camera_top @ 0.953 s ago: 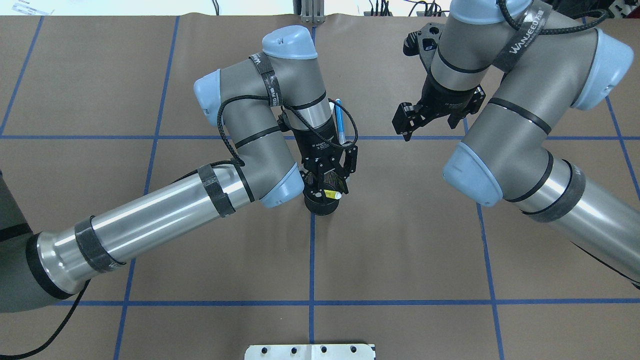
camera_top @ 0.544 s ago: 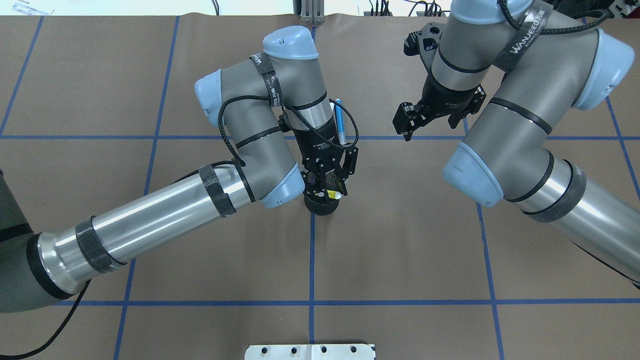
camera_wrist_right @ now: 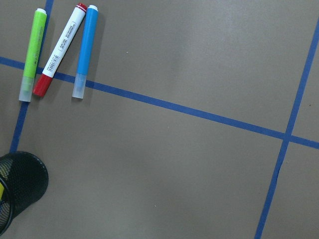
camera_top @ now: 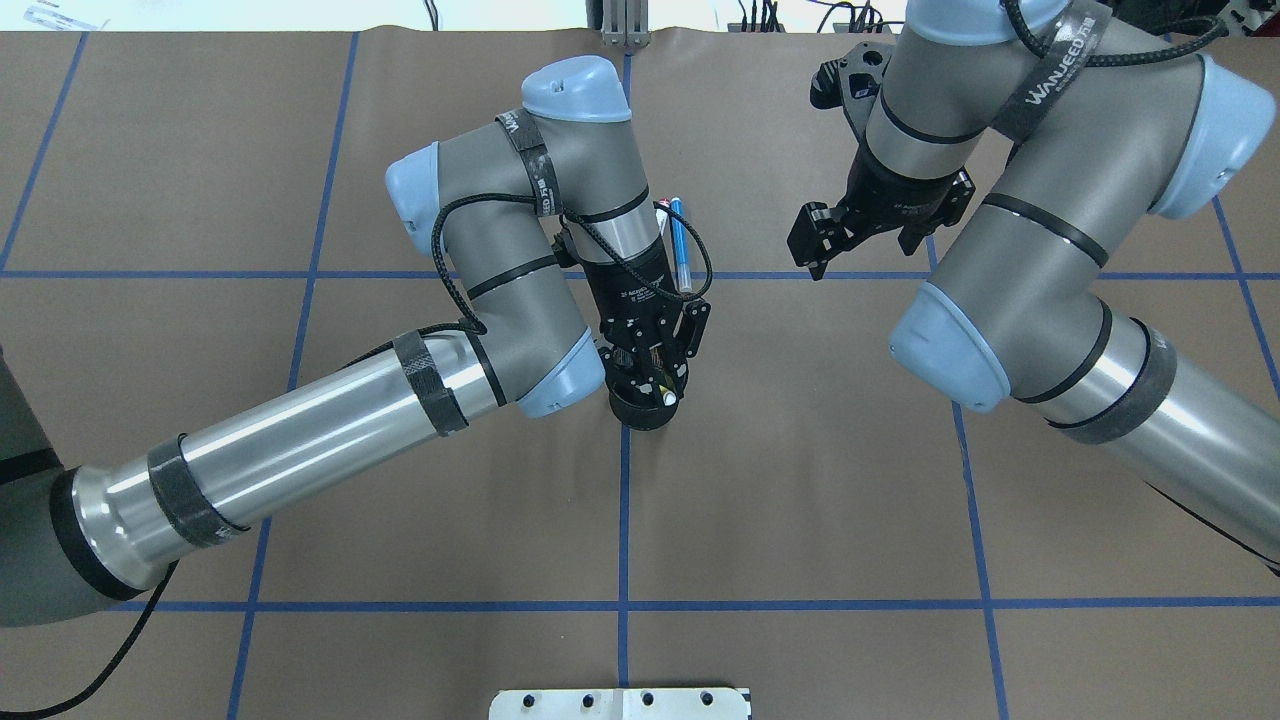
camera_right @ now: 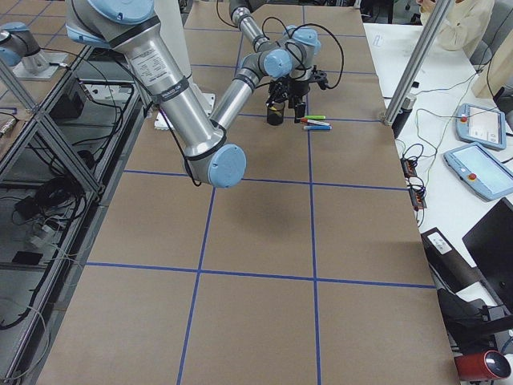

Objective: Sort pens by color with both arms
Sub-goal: 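Lift the yellow highlighter out of the cup with the left gripper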

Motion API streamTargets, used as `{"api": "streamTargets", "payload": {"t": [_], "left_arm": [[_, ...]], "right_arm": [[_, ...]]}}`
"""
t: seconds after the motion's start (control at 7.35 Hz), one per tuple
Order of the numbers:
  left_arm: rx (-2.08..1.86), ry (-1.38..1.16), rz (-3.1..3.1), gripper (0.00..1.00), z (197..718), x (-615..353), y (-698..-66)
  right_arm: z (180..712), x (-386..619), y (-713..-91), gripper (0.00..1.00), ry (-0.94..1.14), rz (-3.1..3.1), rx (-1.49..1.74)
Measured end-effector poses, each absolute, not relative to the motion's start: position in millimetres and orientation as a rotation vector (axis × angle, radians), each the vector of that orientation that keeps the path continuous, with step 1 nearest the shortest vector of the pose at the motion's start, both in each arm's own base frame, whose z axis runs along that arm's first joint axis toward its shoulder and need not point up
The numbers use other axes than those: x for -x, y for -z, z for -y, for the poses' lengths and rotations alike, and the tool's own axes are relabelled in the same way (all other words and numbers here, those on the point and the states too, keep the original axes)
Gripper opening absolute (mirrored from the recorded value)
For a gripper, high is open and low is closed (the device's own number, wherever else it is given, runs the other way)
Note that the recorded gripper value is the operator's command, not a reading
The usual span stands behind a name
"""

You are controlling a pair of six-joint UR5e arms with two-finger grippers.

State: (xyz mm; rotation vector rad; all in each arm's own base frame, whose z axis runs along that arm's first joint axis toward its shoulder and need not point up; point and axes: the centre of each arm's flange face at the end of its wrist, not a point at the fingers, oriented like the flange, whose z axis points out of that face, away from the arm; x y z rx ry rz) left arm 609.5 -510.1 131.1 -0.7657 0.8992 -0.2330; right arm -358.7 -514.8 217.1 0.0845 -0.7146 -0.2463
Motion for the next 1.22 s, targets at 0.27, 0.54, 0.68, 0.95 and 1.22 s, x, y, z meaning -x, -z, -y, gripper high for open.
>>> {"api": "streamTargets", "payload": {"t": [0.27,0.54,0.68,0.95,1.22], "left_arm": [[0.801,0.221,-0.907,0.17,509,-604,-127],[0.826,0.202,-0.937,0.17,505,-583,-116],[0.819,0.198,-0.957,0.17,505,-569,-106],[0.795,0.186,-1.005,0.17,504,-537,-84],[0.751,0.169,-1.067,0.18,506,-502,-62]], "right_arm": [[515,360,-218,0.98,0.248,0.713,-0.084],[515,360,-218,0.98,0.249,0.713,-0.084],[515,360,-218,0.98,0.249,0.713,-0.084],[515,361,-218,0.98,0.251,0.713,-0.083],[514,359,-216,0.98,0.250,0.717,-0.087]]}}
